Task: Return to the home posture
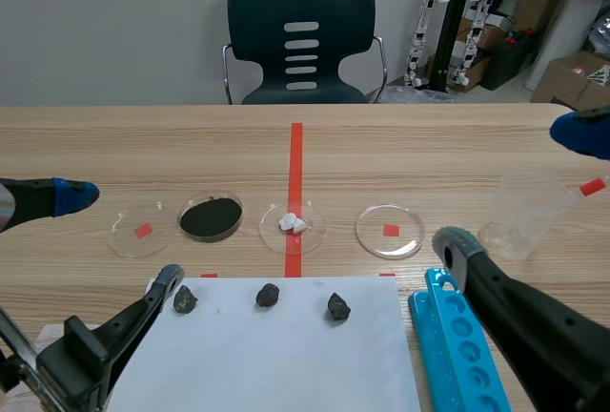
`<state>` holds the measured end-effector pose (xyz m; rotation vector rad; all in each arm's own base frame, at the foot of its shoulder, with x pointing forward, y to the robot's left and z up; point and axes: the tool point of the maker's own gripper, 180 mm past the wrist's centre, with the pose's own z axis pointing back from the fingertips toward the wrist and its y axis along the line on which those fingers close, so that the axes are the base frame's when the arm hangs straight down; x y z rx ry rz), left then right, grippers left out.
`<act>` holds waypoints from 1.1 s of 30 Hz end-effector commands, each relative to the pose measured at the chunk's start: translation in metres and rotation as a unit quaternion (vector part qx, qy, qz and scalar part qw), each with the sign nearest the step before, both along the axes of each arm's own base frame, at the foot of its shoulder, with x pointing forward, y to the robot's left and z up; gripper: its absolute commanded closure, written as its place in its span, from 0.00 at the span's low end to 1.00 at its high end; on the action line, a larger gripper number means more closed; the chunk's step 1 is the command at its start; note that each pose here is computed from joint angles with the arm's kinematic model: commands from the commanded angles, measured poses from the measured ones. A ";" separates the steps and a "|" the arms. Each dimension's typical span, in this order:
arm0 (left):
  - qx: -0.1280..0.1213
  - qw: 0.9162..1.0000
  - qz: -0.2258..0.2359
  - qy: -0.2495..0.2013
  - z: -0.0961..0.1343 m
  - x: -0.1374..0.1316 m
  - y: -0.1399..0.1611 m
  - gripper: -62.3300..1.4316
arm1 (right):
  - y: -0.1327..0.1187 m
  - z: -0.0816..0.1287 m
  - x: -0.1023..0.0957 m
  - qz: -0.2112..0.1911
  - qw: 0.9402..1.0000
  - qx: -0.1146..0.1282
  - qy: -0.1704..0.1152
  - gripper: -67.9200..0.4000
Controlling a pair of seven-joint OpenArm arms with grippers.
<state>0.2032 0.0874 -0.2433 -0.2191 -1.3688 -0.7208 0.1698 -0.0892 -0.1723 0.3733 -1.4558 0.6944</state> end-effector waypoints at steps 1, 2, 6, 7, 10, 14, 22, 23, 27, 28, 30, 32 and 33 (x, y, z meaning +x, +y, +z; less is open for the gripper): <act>-0.010 1.000 0.003 -0.009 0.006 0.001 -0.001 0.08 | 0.001 0.009 0.003 0.002 1.000 0.008 -0.016 0.00; -0.010 1.000 0.003 -0.009 0.006 0.001 -0.001 0.08 | 0.001 0.009 0.003 0.002 1.000 0.008 -0.016 0.00; -0.010 1.000 0.003 -0.009 0.006 0.001 -0.001 0.08 | 0.001 0.009 0.003 0.002 1.000 0.008 -0.016 0.00; -0.010 1.000 0.003 -0.008 0.005 0.001 -0.001 0.08 | 0.001 0.009 0.003 0.002 1.000 0.008 -0.016 0.00; -0.007 1.000 0.004 -0.005 0.004 0.001 0.000 0.08 | 0.001 0.009 0.003 0.002 1.000 0.008 -0.016 0.00; -0.009 1.000 0.006 -0.008 0.006 0.003 0.000 0.08 | 0.001 0.009 0.003 0.002 1.000 0.008 -0.016 0.00; -0.011 1.000 0.005 -0.013 0.008 0.004 -0.001 0.08 | 0.001 0.009 0.003 0.002 1.000 0.008 -0.015 0.00; -0.010 1.000 0.005 -0.013 0.008 0.005 -0.001 0.08 | 0.001 0.009 0.003 0.002 1.000 0.008 -0.015 0.00; -0.007 1.000 0.005 -0.016 0.009 0.008 -0.001 0.08 | 0.001 0.009 0.003 0.002 1.000 0.008 -0.015 0.00; -0.009 1.000 0.004 -0.018 0.010 0.009 -0.001 0.08 | 0.001 0.009 0.003 0.002 1.000 0.008 -0.015 0.00; -0.014 1.000 -0.001 -0.022 0.012 0.008 -0.003 0.08 | 0.001 0.009 0.003 0.002 1.000 0.008 -0.015 0.00; -0.022 0.999 -0.012 -0.025 0.015 0.006 -0.007 0.08 | 0.001 0.009 0.003 0.002 1.000 0.008 -0.015 0.00; -0.027 0.999 -0.020 -0.024 0.015 0.004 -0.009 0.08 | 0.001 0.009 0.003 0.002 1.000 0.008 -0.015 0.00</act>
